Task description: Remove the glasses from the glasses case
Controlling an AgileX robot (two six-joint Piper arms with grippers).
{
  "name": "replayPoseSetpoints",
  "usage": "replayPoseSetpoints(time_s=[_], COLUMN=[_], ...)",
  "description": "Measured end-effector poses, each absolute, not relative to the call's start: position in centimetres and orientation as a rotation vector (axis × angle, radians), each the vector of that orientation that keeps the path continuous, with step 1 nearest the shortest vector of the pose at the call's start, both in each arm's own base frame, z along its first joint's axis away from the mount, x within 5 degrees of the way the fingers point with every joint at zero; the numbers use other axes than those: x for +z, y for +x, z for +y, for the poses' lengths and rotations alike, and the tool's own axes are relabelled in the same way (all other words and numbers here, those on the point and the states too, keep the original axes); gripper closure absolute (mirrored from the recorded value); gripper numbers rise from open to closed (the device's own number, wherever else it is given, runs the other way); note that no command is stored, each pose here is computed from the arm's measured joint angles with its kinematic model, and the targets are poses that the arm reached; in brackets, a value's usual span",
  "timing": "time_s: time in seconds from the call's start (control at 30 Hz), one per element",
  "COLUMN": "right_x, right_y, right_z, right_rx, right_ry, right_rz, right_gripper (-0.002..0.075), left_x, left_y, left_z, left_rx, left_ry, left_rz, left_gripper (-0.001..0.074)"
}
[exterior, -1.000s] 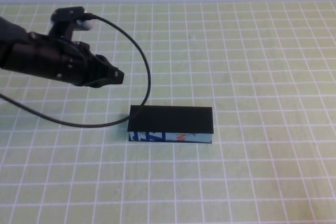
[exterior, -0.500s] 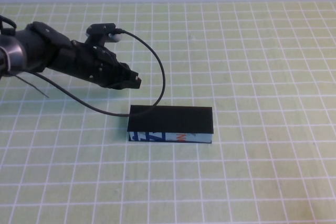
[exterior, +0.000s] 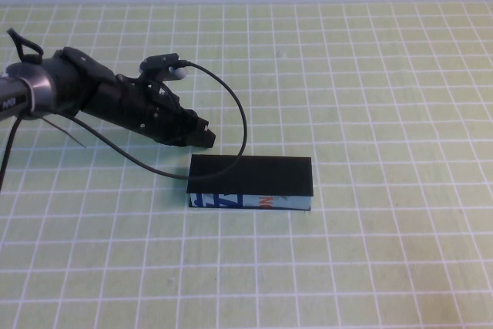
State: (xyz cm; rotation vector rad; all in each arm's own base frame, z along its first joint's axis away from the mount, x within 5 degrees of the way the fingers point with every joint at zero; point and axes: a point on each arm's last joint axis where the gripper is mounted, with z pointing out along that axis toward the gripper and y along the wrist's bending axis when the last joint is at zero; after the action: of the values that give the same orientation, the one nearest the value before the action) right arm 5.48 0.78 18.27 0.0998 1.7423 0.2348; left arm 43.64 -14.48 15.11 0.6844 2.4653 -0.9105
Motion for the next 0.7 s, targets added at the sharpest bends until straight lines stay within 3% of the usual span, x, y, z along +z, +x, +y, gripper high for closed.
replayPoseSetpoints(time_s=[0.4,0.7], right_x=[20.3,24.6], right_y=[5.6,6.1], right_z=[0.4,2.7], right_rx=[0.573,0.753], right_ry=[0.462,0.372], right_rz=[1.471,1.789], right_gripper=[0.0743,0.0743], left_x=[15.1,15.1], left_y=[43.7,43.4], left_z=[-14.5,-14.6], left_rx=[-0.914,-0.939], left_ry=[0.685,0.703], left_rz=[2.466,2.474], left_gripper=[0.0739,0.0739])
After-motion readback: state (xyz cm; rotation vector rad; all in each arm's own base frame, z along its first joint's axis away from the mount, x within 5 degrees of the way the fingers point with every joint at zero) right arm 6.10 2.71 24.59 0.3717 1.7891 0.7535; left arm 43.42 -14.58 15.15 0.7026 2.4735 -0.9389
